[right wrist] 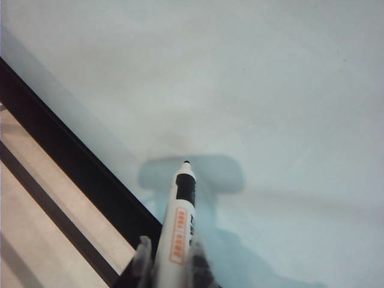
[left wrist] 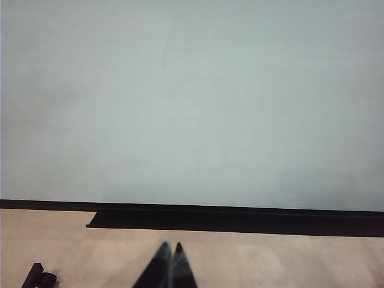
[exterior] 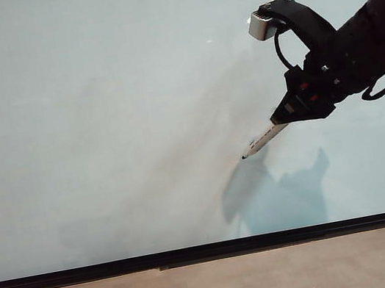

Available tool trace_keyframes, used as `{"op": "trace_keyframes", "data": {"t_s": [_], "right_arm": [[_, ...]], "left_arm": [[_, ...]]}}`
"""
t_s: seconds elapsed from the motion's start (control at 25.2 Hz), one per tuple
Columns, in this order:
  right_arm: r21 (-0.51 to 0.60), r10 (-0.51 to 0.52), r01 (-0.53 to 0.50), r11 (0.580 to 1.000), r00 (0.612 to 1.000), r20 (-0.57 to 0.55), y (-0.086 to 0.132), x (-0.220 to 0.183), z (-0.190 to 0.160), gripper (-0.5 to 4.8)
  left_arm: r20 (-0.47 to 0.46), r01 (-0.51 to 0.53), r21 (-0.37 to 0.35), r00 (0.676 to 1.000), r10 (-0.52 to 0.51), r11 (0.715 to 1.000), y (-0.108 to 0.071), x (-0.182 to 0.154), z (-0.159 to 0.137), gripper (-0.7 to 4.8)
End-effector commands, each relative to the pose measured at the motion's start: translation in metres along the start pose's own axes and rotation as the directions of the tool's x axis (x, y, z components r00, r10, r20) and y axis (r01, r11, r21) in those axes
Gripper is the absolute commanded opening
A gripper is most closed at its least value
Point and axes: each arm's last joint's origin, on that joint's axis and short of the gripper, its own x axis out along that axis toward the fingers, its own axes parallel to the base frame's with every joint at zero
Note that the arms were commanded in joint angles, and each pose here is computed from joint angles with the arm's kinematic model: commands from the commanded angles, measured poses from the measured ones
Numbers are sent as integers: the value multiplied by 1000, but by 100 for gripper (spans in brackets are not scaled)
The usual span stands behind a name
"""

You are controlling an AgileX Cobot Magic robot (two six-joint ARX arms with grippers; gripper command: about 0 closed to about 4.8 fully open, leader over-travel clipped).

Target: Pick up the pen on the shelf to the right of the whiteboard and draw a rectangle.

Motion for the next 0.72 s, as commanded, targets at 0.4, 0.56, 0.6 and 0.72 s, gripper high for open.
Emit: {"op": "trace_keyframes", "data": {"t_s": [0.4,0.56,0.6,0.72], "right_arm": [[11,26,-26,1000,999,34,-7,7,2,-5],[10,22,-23,1000,999,37,-8,8,3,-5],[10,22,-22,1000,999,37,-8,8,3,-5],[12,11,-12,1000,999,40,-11,7,3,-5]], "left_arm": [[14,-2,1,1000,2,1000,0,0,2,-4],[14,-1,1,1000,1,1000,0,0,2,-4],[14,-2,1,1000,2,1000,0,0,2,-4],[14,-2,1,1000,2,1000,0,0,2,-4]]}}
